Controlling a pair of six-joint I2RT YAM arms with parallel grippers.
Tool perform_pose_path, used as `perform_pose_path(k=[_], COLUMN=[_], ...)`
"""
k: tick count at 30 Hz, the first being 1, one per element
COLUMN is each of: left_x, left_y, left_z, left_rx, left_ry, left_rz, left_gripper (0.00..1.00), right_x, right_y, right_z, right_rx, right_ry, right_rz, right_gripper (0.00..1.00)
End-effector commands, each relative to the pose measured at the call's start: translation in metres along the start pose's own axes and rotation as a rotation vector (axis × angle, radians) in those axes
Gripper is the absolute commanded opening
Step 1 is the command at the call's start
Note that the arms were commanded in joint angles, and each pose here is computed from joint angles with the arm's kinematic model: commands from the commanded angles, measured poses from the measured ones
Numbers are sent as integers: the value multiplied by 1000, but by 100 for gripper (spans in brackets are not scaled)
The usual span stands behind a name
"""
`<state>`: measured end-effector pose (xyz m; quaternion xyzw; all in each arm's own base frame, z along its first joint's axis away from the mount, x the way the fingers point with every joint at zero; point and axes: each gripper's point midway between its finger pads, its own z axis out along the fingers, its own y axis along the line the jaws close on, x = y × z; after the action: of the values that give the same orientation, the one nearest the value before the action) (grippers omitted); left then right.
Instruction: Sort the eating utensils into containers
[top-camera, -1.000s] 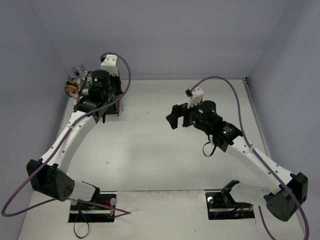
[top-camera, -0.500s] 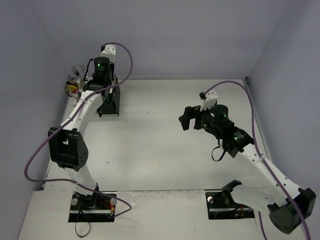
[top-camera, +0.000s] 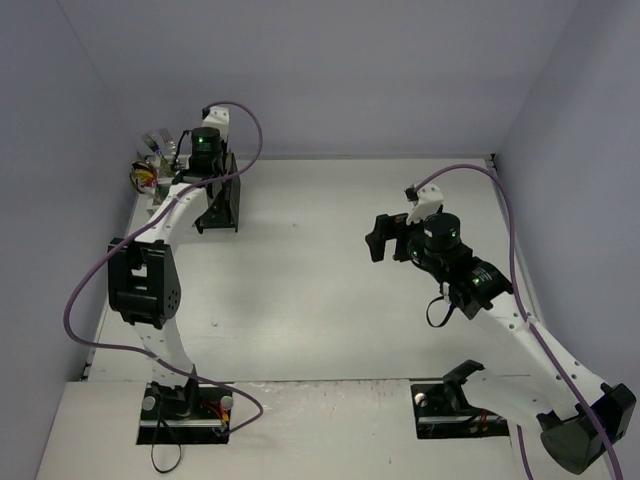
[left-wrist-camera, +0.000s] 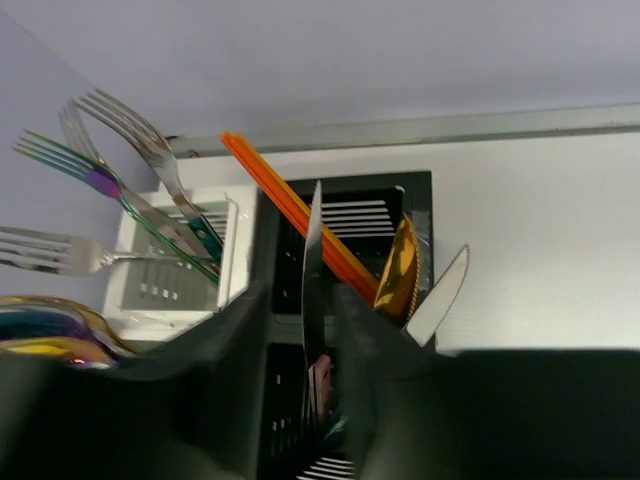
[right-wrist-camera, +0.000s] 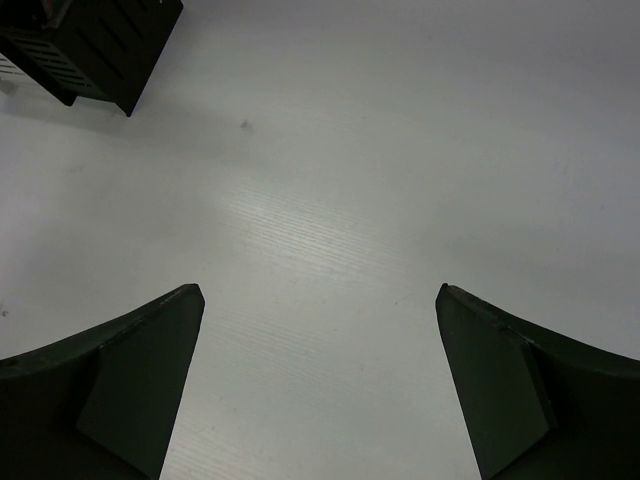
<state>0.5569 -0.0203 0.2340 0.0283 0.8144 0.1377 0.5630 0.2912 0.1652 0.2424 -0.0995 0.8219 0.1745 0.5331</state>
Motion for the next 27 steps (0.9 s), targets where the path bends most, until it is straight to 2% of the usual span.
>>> perform_pose_path(k=[1,7,14,19,22,26,27], left_x=[-59,-53,-68,-56,-51,-26,-11], left_y=[15,23,39,43,58,72,72], left_z=[-38,-71,-150,-212,-258,-306,-307], left_rx=[9,14,57,138,141,144,135], left_ry=[-169,-134,-108,-65,-101,-117,-93], left_rz=[-110,-199,-258,-285,-299,-305,-302], left_gripper=[42,63,80,84,88,91,91], right_x=[-24,-44,-80,-116,-135,-133,-129], right_y=[-6,-9,-23,-33,-42,-58,-61], right_z=[-1,-5,-19,-52,-80,-105,-111], right_rx=[36,61,158,220,271,353,358], right_ry=[-75,-116,-204,-302,-377,-411,-419], right_rz=[-2,-29,-43,-61,-64,-57,-60], right_gripper=[100,100,100,100,100,100,100])
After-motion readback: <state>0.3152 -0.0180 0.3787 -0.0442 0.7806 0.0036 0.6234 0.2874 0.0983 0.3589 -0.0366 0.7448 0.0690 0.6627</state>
